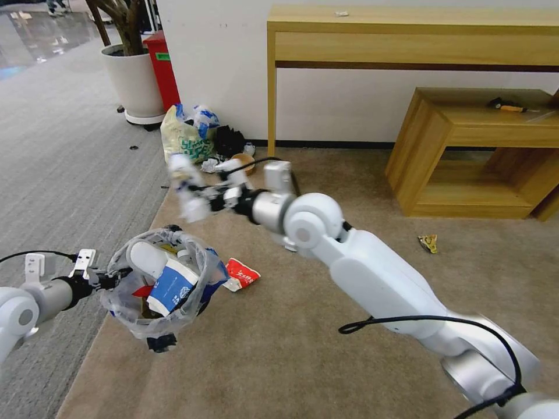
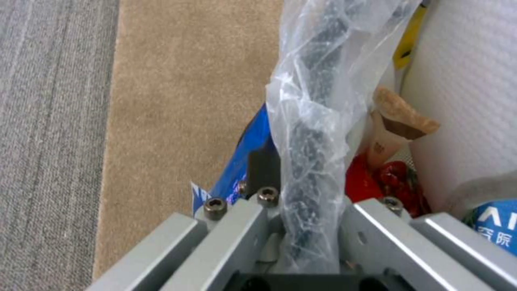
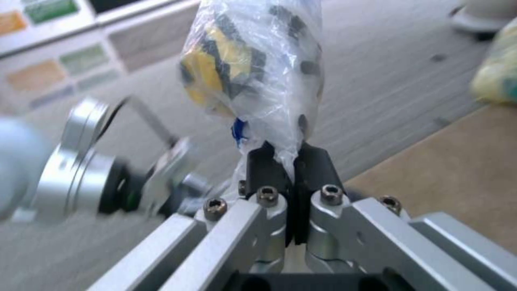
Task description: Pick up the trash bin and place the garbage on the floor into it.
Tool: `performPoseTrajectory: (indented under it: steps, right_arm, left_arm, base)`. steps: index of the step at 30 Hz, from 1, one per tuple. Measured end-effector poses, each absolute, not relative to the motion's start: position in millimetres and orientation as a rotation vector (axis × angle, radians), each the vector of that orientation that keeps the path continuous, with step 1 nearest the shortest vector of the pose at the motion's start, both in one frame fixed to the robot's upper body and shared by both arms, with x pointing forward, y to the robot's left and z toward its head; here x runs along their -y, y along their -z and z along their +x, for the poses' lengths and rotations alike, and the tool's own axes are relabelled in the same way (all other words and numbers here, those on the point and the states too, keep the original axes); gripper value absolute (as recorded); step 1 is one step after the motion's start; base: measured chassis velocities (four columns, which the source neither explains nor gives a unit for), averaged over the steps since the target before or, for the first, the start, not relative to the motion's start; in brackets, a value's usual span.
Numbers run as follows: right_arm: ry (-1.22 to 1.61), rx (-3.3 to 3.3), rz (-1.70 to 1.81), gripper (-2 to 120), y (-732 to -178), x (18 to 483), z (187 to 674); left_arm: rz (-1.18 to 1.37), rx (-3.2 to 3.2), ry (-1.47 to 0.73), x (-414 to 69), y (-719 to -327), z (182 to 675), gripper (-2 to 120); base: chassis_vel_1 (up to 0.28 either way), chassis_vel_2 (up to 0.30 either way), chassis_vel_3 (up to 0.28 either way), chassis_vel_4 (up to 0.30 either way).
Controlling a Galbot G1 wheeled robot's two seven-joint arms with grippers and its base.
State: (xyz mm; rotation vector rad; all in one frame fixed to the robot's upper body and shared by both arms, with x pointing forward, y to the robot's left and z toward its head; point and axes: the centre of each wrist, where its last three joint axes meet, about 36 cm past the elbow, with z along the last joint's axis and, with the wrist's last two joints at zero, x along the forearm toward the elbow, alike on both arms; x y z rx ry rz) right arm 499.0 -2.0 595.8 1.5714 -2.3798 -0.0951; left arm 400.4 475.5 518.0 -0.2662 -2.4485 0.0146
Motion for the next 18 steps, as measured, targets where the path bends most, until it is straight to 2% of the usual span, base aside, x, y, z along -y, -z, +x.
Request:
performPoseTrajectory:
  steps: [18]
  right_arm:
    - [0.008,2.115,1.582,0,-556,-37,462]
  left_arm:
    - [-0.311,2.428,0.032,-475,-528,402,0]
  base:
    - [0.0,0.0,0.0,0.0]
